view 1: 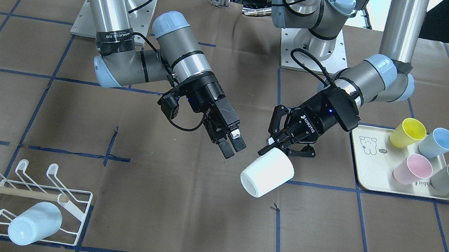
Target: Transfer IKEA cup to right arm and place on rack
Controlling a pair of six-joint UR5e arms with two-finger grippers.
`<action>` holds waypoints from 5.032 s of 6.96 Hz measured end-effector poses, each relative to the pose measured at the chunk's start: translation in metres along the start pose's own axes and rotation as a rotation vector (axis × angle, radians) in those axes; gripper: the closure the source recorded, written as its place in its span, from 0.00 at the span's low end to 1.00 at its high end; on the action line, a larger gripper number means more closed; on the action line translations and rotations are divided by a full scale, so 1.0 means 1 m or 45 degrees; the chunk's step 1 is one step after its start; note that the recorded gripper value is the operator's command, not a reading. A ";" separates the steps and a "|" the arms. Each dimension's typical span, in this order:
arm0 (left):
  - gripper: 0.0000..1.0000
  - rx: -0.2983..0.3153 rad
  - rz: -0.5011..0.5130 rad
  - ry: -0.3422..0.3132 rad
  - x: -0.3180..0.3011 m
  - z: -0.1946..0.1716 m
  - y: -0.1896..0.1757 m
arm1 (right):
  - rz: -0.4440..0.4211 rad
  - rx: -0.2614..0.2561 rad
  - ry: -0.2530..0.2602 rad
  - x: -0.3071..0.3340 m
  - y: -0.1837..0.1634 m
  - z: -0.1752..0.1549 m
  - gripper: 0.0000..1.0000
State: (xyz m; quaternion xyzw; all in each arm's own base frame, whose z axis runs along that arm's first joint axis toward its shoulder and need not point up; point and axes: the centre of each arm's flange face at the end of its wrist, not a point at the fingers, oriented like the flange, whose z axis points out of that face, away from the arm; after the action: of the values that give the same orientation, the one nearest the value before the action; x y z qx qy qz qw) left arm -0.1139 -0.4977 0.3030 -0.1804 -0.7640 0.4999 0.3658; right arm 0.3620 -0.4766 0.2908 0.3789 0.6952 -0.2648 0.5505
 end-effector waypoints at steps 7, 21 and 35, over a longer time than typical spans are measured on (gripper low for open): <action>0.96 0.000 -0.002 0.000 -0.001 0.000 0.000 | 0.052 0.007 -0.092 -0.015 0.002 0.050 0.01; 0.71 0.003 0.000 0.000 0.001 0.000 -0.001 | 0.043 -0.033 -0.105 -0.011 0.011 0.080 0.37; 0.10 -0.039 -0.278 -0.476 -0.065 -0.084 -0.012 | -0.228 0.099 -0.095 -0.021 -0.098 0.043 0.85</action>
State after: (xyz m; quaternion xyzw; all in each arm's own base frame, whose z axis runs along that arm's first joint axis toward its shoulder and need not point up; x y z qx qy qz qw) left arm -0.0074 -0.4910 0.3086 -0.0063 -0.8411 0.4704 0.2668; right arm 0.3087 -0.5716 0.2952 0.3261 0.6945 -0.3537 0.5349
